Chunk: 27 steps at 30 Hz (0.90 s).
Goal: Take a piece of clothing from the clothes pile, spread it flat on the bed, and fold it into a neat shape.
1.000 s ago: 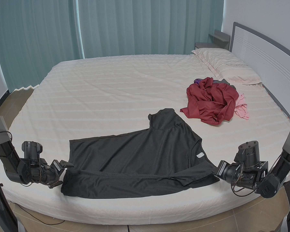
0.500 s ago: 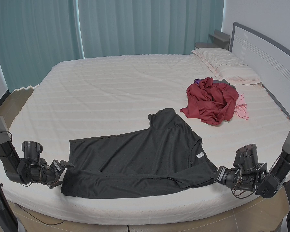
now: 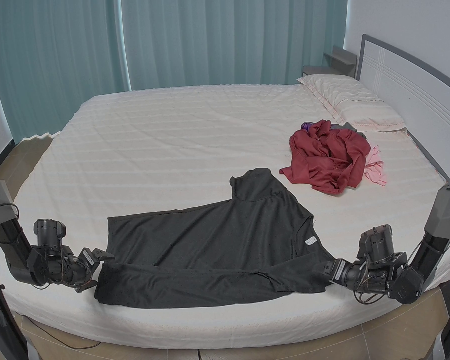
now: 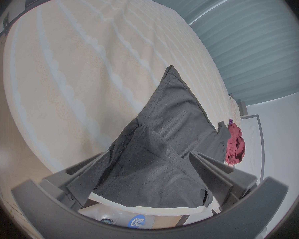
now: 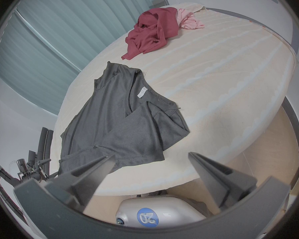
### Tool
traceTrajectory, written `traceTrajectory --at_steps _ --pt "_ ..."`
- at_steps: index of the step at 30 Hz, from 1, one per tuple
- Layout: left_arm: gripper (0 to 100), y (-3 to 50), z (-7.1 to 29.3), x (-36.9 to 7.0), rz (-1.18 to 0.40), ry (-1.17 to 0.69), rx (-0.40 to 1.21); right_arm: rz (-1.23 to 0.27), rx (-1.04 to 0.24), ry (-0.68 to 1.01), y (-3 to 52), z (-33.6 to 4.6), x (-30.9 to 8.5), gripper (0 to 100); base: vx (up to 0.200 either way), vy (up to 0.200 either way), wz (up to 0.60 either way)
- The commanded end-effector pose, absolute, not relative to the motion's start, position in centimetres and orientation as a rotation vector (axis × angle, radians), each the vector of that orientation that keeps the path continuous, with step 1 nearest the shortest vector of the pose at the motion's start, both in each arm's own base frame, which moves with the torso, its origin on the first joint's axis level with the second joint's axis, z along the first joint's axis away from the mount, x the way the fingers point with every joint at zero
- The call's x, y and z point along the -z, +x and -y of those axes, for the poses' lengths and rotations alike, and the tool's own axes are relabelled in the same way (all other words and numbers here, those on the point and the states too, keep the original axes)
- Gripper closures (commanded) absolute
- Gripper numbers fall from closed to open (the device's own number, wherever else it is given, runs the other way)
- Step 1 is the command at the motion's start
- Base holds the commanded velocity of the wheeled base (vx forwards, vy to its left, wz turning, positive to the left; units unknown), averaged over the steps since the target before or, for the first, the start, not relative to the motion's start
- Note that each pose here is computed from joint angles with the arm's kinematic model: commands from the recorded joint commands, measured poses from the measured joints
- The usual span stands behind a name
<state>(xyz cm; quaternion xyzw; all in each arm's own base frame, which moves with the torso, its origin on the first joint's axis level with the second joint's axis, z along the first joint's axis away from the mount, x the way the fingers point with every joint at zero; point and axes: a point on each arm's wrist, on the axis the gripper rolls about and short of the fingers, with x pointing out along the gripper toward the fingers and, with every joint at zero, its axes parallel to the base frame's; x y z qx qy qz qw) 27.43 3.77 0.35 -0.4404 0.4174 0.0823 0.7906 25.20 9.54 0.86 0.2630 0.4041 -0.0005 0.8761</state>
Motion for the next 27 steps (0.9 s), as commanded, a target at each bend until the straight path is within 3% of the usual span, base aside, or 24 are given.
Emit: traceTrajectory --at_steps 1,18,19,27 --pt "0 27.4 -3.8 -0.3 -0.9 -0.949 -0.179 -0.807 -0.031 0.621 27.4 -10.3 -0.4 0 0.0 0.0 0.0" --pt "0 27.4 -3.8 -0.3 -0.899 -0.95 -0.179 -0.805 -0.062 0.652 31.0 -10.0 2.3 0 0.0 0.0 0.0" --pt "0 27.4 -3.8 -0.3 -0.899 -0.951 -0.179 -0.792 -0.071 0.655 31.5 -10.3 2.2 100 0.0 0.0 0.0" --pt "0 27.4 -3.8 -0.4 -0.897 -0.951 -0.179 -0.785 -0.062 0.653 32.4 -10.1 2.7 100 0.0 0.0 0.0"
